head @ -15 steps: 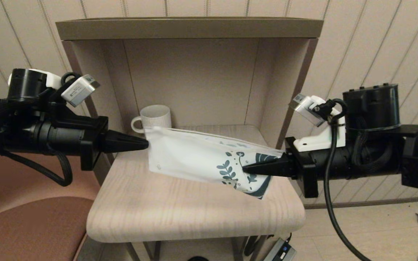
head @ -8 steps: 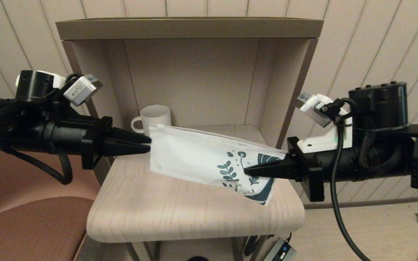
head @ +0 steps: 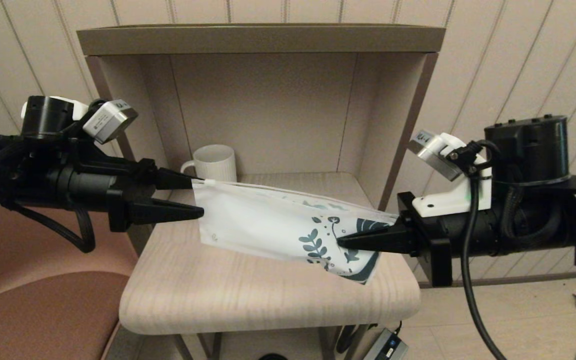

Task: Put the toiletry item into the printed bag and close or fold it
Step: Hand it to the other hand

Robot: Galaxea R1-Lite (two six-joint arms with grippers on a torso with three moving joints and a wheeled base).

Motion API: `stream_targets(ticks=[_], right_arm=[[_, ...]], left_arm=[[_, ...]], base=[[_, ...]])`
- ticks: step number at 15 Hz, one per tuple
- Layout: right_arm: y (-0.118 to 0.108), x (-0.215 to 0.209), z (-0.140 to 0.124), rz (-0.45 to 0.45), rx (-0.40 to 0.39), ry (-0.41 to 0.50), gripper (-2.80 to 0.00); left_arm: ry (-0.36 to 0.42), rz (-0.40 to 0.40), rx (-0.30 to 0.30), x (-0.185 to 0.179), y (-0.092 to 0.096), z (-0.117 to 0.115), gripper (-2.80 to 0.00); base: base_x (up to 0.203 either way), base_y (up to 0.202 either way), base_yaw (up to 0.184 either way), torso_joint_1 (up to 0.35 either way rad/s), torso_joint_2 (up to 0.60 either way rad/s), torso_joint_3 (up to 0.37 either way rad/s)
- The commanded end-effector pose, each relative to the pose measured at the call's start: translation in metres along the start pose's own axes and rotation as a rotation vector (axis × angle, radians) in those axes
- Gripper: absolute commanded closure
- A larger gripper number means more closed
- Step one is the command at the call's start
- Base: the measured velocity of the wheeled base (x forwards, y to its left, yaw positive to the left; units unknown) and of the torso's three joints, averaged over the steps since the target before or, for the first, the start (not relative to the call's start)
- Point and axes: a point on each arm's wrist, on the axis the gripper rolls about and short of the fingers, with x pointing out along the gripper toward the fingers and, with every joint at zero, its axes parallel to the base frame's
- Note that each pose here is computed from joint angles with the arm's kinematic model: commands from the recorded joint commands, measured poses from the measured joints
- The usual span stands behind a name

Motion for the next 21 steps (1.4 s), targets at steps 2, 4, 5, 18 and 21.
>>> stream_targets(ticks=[2, 4, 5, 18, 21], right_arm=[[0.008, -0.007, 0.003, 0.002, -0.017, -0.014, 0.0], [0.007, -0.005, 0.003, 0.006, -0.019, -0.013, 0.0], [0.008, 0.0, 0.004, 0.023, -0.022, -0.012, 0.0], [-0.013, 0.039, 0.014, 0.083, -0.009, 0.016, 0.0], [-0.013, 0.039, 0.014, 0.083, -0.007, 0.016, 0.0]], left_arm=[[-0.006, 0.034, -0.012, -0.01, 0.012, -0.004, -2.8], [-0.013, 0.029, -0.011, -0.011, 0.014, -0.002, -2.8], [-0.016, 0.02, -0.014, -0.011, 0.013, -0.002, -2.8], [0.016, -0.074, 0.06, 0.018, -0.002, -0.018, -2.8], [0.015, -0.078, 0.066, 0.018, -0.003, -0.017, -2.8]], base=[[0.0, 0.0, 0.0, 0.0, 0.0, 0.0], [0.0, 0.0, 0.0, 0.0, 0.0, 0.0], [0.0, 0.0, 0.0, 0.0, 0.0, 0.0], [0.0, 0.0, 0.0, 0.0, 0.0, 0.0], [0.0, 0.0, 0.0, 0.0, 0.0, 0.0]])
